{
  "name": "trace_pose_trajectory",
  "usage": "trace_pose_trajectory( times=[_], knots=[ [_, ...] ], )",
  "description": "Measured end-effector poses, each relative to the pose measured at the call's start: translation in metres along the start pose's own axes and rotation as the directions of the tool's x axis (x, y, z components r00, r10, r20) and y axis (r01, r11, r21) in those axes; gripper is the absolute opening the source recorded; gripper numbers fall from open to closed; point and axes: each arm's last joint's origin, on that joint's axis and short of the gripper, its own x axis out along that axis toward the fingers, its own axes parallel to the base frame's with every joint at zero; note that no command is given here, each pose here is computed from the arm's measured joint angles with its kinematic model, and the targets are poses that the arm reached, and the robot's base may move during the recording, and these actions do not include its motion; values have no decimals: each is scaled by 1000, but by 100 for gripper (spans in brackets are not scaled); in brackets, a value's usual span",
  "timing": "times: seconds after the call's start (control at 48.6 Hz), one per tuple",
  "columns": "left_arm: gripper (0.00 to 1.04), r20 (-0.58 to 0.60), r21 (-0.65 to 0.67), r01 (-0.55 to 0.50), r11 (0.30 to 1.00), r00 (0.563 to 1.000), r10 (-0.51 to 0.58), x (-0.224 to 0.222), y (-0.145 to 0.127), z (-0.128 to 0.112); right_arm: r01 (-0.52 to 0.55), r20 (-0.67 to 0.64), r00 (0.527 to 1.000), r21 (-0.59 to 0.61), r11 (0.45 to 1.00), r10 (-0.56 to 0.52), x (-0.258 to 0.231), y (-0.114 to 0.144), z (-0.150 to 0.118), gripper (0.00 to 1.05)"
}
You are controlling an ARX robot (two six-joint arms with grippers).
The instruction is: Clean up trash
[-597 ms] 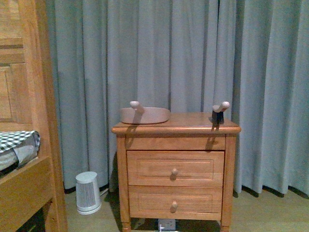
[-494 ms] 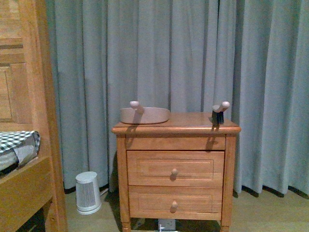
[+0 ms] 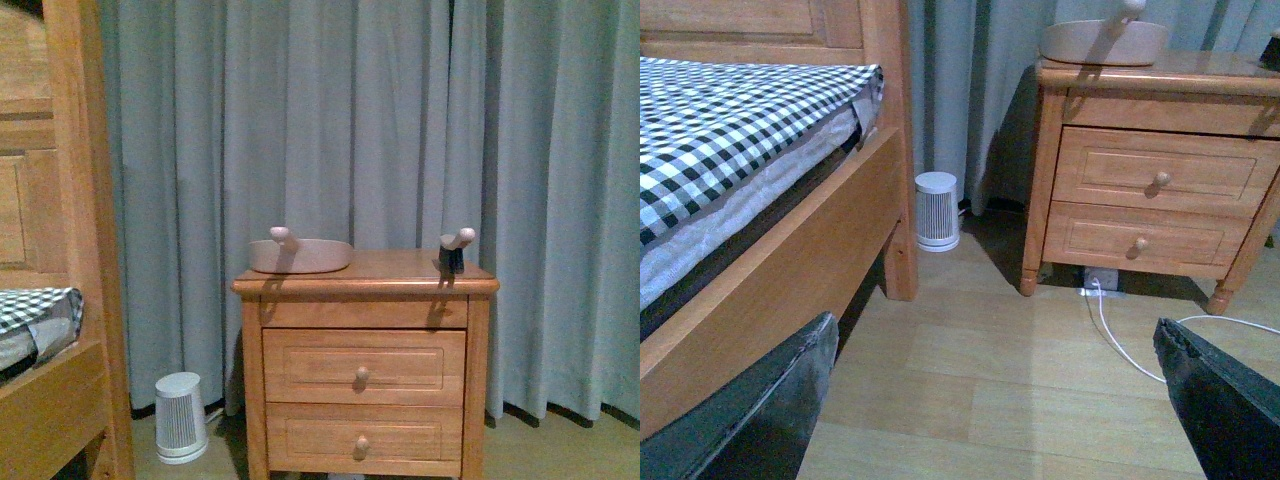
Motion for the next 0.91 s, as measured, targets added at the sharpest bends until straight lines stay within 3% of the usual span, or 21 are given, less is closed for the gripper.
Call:
trace_pose_trajectory(
  times=[0.905],
  knots=[
    [97, 0, 0, 0, 1000, 1000, 0, 0, 0, 0, 0, 0, 1000, 0, 1000, 0, 0, 0, 0, 97]
  ],
)
